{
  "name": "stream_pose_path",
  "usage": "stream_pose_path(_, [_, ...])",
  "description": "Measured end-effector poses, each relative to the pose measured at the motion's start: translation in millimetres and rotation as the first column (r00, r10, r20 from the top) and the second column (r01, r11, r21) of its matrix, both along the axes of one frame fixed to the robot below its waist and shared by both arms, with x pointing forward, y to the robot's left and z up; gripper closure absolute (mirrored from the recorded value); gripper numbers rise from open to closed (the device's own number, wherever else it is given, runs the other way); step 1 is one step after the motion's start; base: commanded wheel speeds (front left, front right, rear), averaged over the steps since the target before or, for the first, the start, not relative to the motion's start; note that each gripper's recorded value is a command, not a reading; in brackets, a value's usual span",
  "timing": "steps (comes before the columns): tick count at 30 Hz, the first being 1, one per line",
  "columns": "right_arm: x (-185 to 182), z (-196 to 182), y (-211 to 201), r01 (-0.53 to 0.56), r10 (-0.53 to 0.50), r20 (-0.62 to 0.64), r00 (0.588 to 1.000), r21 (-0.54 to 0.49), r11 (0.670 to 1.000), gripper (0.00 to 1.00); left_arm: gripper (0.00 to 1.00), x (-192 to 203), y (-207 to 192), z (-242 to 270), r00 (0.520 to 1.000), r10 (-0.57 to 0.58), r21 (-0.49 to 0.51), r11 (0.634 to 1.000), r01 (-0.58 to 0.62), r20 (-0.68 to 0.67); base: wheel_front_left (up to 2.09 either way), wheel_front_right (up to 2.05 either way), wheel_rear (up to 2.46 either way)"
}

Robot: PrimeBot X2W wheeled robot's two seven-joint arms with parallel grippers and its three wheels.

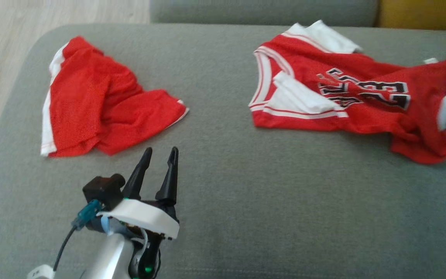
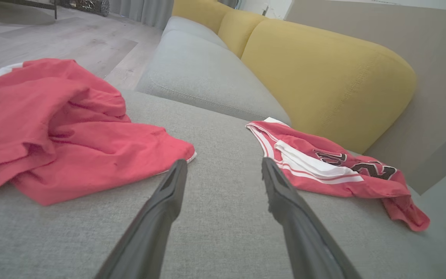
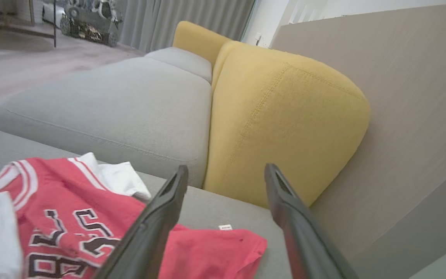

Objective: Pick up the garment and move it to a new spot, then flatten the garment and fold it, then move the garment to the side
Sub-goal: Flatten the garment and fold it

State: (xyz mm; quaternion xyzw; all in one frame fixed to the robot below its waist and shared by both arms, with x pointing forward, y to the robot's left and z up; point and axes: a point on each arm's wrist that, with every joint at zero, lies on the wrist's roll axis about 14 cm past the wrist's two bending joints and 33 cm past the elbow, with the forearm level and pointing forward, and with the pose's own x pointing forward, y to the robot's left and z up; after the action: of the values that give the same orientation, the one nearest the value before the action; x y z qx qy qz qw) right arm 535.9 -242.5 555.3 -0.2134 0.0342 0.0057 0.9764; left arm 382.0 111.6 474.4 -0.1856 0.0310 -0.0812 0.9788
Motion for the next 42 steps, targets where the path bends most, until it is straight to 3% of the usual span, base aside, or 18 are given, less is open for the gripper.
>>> stream_pose_path(9, [-81, -31, 37, -0.030, 0.022, 0.036, 0.999, 0.240, 0.970, 0.00, 0.00, -12, -23, 9, 0.998, -0.056, -0.003, 0.998, 0.056, 0.024, 0.00, 0.00, 0.00])
stream_pose_path(16, [-157, -86, 35, 0.055, -0.030, -0.077, 0.997, 0.350, 0.935, 0.00, 0.00, -19, -35, 15, 0.995, -0.088, 0.000, 0.996, 0.088, 0.042, 0.00, 0.00, 0.00])
stream_pose_path(20, [-181, -107, 31, 0.102, -0.053, -0.132, 0.990, 0.406, 0.908, 0.00, 0.00, -22, -38, 15, 0.994, -0.098, 0.000, 0.995, 0.099, 0.042, 0.00, 0.00, 0.00])
stream_pose_path(25, [-182, -108, 28, 0.118, -0.066, -0.134, 0.989, 0.427, 0.897, 0.00, 0.00, -23, -39, 12, 0.994, -0.102, -0.001, 0.995, 0.102, 0.033, 0.00, 0.00, 0.00])
stream_pose_path(30, [-181, -121, 6, 0.210, -0.137, -0.188, 0.973, 0.459, 0.863, 0.00, 0.00, -22, -38, 6, 0.995, -0.098, -0.001, 0.995, 0.098, 0.015, 0.00, 0.00, 0.00])
stream_pose_path(35, [-157, -124, -13, 0.282, -0.202, -0.211, 0.956, 0.487, 0.826, 0.00, 0.00, -20, -36, -6, 0.995, -0.099, 0.001, 0.995, 0.099, -0.019, 0.00, 0.00, 0.00])
stream_pose_path(42, [-123, -145, -19, 0.358, -0.234, -0.302, 0.924, 0.471, 0.806, 0.00, 0.00, -9, -27, -18, 0.996, -0.081, 0.005, 0.997, 0.081, -0.049, 0.00, 0.00, 0.00])
